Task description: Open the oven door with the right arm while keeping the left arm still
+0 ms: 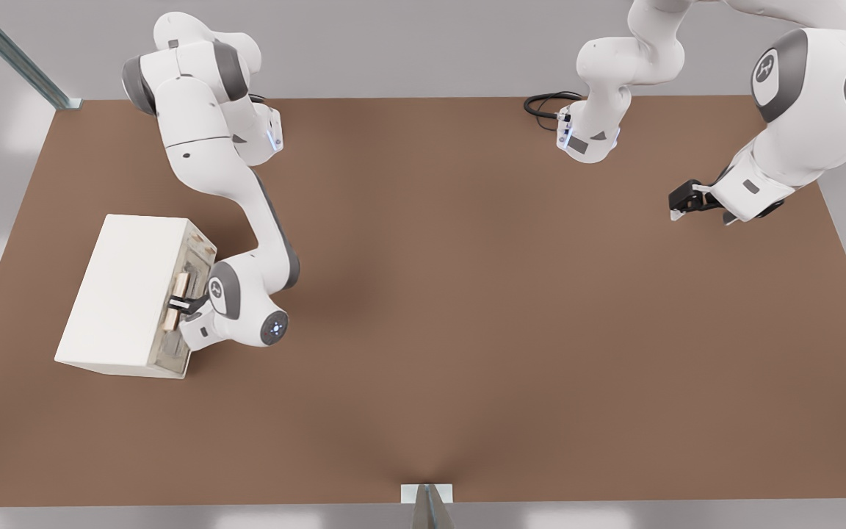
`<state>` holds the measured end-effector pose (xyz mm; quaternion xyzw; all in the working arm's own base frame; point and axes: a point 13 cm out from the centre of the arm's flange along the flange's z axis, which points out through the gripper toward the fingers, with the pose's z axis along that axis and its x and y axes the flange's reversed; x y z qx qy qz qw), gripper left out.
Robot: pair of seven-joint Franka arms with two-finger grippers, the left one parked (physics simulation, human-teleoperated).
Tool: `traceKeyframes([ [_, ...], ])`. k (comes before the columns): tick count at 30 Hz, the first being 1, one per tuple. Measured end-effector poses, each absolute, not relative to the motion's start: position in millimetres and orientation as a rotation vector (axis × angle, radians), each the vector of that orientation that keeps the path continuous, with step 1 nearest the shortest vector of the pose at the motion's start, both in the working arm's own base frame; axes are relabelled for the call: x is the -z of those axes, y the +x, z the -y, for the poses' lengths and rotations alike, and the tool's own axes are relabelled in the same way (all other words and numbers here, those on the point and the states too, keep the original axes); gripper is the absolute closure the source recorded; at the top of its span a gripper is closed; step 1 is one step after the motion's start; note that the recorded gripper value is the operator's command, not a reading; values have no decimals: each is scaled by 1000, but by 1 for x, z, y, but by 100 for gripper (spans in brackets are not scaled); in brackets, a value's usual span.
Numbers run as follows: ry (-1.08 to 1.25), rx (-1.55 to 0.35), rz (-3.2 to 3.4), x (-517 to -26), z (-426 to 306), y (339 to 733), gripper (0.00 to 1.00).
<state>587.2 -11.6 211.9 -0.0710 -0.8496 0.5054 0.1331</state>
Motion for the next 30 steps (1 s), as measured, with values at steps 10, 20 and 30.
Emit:
traceKeyframes([
  [10,-581,-711,2833,-368,-25,596,79],
  [20,-483,-95,2987,-446,-46,596,0],
  [30,-333,-25,3029,-450,-45,603,0],
])
